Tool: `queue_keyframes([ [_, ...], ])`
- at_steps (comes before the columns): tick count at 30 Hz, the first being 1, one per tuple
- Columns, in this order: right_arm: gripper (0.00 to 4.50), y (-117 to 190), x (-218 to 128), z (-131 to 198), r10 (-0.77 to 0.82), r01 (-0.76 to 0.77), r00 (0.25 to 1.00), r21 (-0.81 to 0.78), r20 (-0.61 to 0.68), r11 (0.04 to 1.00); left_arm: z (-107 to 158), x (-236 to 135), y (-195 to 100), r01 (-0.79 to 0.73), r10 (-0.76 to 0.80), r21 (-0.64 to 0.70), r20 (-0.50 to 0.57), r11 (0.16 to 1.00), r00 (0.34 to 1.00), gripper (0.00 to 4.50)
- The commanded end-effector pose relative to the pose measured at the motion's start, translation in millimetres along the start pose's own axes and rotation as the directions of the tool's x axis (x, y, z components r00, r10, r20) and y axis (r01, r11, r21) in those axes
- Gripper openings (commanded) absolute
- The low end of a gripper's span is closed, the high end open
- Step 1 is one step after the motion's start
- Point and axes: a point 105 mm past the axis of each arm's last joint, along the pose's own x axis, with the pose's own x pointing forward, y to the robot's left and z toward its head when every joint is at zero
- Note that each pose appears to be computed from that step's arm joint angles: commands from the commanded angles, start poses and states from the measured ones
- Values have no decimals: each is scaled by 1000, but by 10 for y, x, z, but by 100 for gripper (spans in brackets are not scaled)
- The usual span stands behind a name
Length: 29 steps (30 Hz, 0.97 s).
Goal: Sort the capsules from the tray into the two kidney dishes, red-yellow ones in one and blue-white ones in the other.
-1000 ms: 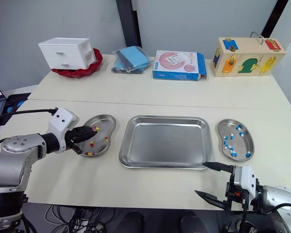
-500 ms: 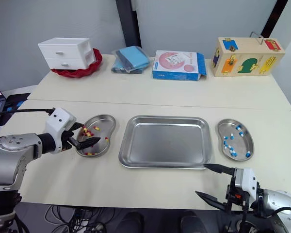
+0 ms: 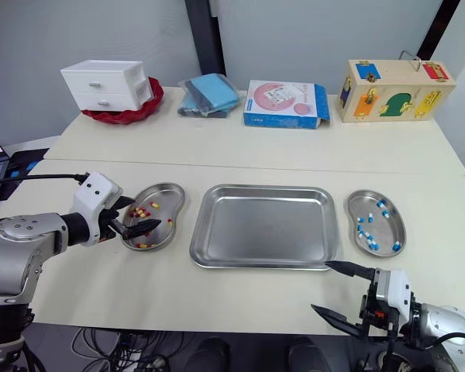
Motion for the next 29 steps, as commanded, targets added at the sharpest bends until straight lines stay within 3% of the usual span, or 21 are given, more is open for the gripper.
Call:
queue_keyframes([
  [1, 450, -10, -75, 84, 8, -10, 998, -20, -66, 1000, 124, -146, 83, -17, 17, 4, 67, 1000, 998, 448],
  [5, 450, -175, -272, 176, -53, 49, 988, -27, -144, 998, 108, -445, 172, -26, 30, -39, 122, 999, 992, 448],
  [13, 450, -549, -1057, 117, -195, 265, 826, 58, -528, 963, -386, -1024, 552, -149, 147, -30, -67, 988, 987, 448],
  [19, 450, -909, -1372, 135, -293, 376, 764, 28, -575, 926, -599, -1234, 766, -203, 198, -25, -142, 979, 970, 448],
  [29, 450, -1047, -1347, 139, -266, 348, 766, 29, -585, 937, -632, -1218, 696, -167, 161, -38, -123, 985, 979, 448],
])
